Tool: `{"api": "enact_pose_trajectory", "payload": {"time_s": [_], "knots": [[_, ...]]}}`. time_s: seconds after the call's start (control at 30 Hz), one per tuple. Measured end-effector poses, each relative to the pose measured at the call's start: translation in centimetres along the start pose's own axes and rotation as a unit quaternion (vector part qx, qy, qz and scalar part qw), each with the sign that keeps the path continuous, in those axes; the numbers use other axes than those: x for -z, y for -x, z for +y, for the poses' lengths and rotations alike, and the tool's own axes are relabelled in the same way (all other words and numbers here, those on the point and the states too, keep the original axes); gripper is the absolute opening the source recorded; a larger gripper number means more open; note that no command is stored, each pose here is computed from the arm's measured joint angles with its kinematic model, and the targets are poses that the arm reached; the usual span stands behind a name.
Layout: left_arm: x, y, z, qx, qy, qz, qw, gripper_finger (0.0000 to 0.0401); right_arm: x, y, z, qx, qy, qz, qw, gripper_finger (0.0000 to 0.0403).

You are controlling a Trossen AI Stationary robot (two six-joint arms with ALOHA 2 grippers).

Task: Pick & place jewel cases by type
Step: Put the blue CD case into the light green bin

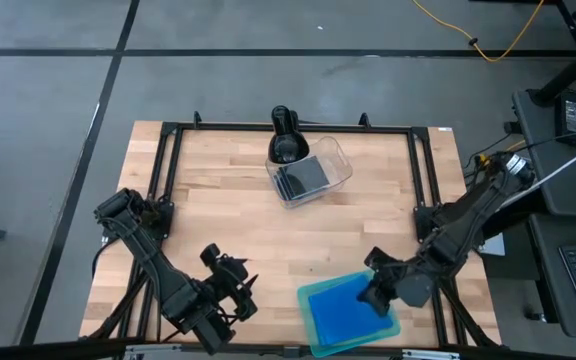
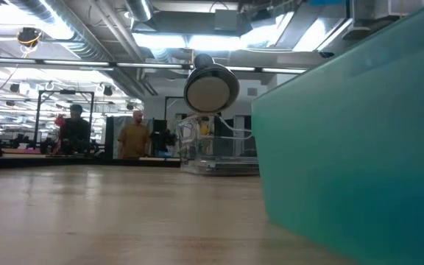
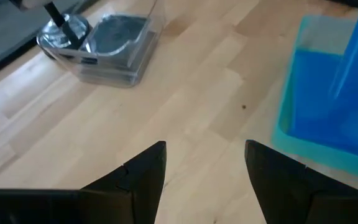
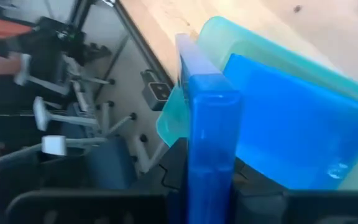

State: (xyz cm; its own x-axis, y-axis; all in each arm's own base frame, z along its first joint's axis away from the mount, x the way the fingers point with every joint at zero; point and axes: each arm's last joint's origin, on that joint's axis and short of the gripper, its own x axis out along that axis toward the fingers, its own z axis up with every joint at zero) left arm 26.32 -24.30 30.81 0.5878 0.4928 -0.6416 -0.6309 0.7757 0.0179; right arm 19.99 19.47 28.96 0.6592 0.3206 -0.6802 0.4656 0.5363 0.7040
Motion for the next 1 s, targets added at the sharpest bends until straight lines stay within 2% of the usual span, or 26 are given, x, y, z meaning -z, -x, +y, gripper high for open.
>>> {"api": "enact_pose_trajectory", "payload": {"time_s": [0.17, 0.47, 0.73, 1.0], "knots": [[0.1, 0.0, 0.0, 0.003, 0.006, 0.019, 1.0, 0.021, 0.5, -1.8, -2.0, -0.021, -0.027, 0.0, 0.999, 0.0044], [0.2, 0.1, 0.0, 0.005, 0.01, 0.027, 1.0, 0.021, 1.3, -3.5, -5.0, 0.002, -0.041, 0.006, 0.999, 0.0044], [0.1, 0.0, 0.0, 0.004, 0.019, 0.021, 1.0, 0.021, 1.6, -4.3, -6.3, -0.018, -0.061, 0.01, 0.998, 0.0045], [-0.2, -0.2, 0.0, 0.0, 0.023, 0.018, 1.0, 0.021, 1.7, -4.4, -6.7, -0.008, -0.058, 0.016, 0.998, 0.0076]]}}
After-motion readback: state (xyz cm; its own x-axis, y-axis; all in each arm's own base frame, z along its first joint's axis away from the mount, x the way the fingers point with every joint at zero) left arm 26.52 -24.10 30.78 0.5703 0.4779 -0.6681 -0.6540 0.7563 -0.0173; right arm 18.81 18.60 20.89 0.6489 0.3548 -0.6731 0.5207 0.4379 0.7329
